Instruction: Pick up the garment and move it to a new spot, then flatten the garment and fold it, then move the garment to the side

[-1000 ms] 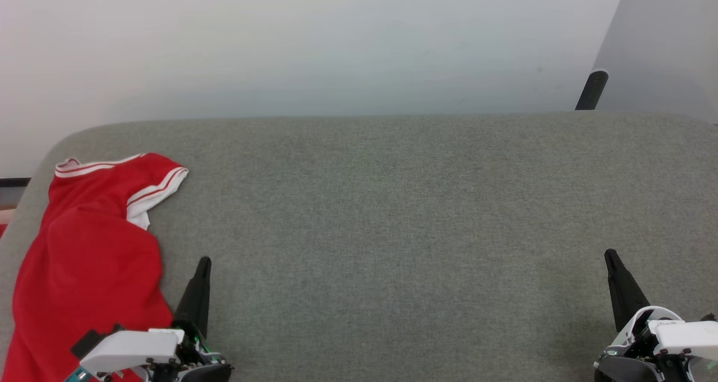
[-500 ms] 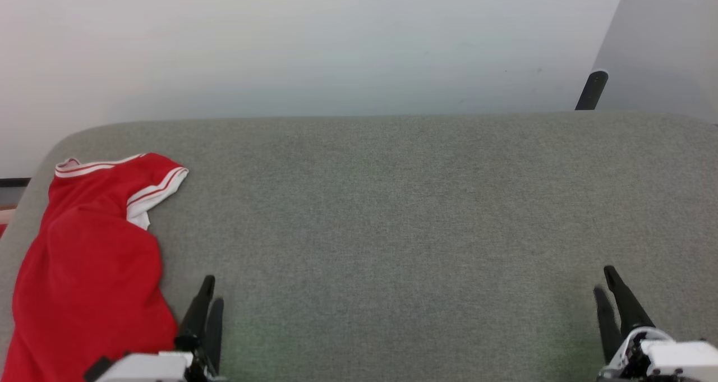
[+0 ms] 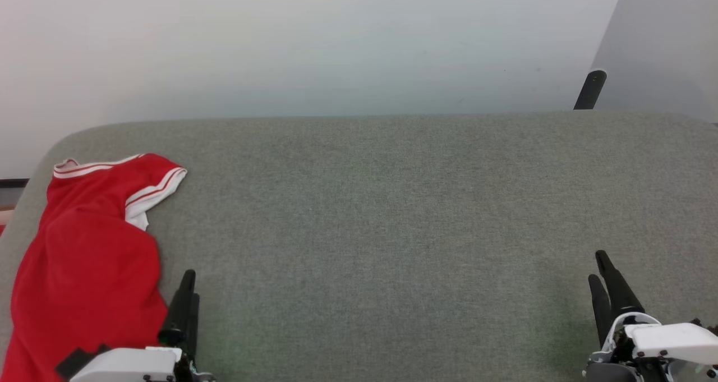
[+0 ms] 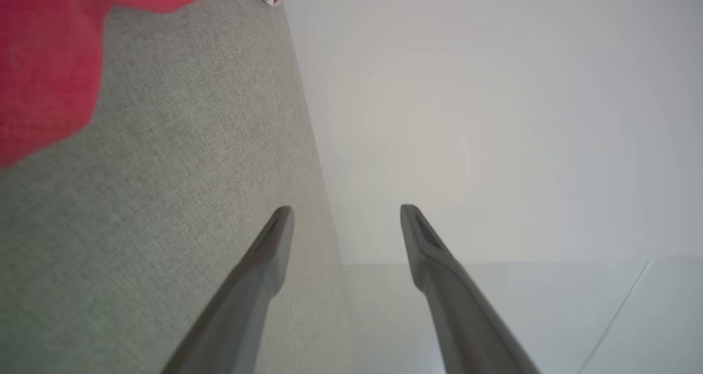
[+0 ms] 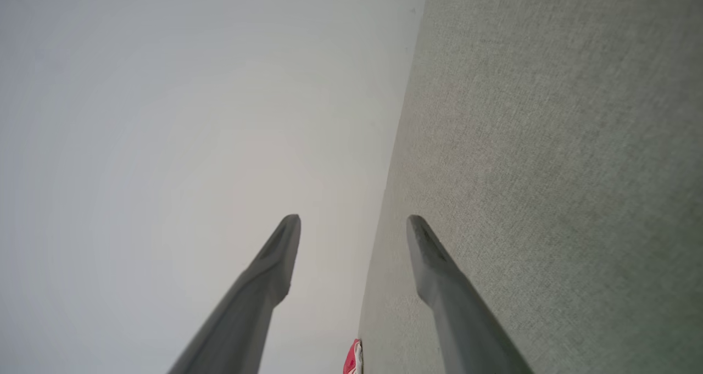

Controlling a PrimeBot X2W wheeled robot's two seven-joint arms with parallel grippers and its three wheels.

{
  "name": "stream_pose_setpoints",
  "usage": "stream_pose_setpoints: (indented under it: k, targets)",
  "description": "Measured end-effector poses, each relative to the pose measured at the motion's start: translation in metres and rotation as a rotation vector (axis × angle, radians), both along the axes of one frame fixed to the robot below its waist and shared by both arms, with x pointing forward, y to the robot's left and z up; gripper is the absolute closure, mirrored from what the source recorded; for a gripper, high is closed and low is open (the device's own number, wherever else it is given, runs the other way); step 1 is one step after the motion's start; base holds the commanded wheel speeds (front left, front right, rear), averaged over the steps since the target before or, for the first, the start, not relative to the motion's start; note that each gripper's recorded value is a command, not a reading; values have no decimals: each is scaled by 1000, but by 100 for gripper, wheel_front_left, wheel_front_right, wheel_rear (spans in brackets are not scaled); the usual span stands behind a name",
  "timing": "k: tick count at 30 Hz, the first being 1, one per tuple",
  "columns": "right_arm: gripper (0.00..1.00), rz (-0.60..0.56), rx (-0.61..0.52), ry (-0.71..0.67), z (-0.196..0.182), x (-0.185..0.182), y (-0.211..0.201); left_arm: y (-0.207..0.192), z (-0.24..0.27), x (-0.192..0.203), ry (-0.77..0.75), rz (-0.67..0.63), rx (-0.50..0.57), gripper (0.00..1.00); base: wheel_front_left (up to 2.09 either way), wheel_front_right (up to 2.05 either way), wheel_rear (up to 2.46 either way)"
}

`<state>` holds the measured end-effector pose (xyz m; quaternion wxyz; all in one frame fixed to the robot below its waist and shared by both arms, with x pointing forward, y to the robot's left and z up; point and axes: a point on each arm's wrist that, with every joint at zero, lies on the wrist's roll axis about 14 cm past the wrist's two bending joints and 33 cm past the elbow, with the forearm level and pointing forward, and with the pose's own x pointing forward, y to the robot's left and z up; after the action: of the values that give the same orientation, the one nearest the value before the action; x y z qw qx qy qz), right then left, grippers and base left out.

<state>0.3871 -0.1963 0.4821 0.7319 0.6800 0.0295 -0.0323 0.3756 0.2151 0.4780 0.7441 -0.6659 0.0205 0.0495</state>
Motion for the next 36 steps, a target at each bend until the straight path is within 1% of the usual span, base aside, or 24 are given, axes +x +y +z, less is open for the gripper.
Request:
stream_pose_setpoints:
  k: [3,8,14,27,36]
  targets:
    - [0,6,-42,1,1,3,1,3,1,1,2,-2,66,0,0,0,0]
    - [0,24,-140,-2,3,8,3,6,4,4,5,-8,169,0,0,0,0]
    - [0,51,-257,2,3,14,8,12,3,6,28,-15,318,0,0,0,0]
    - [0,109,-592,-17,8,27,13,23,7,10,41,-30,642,0,0,0,0]
    - [0,117,-780,-29,10,31,12,25,13,13,26,-41,823,0,0,0,0]
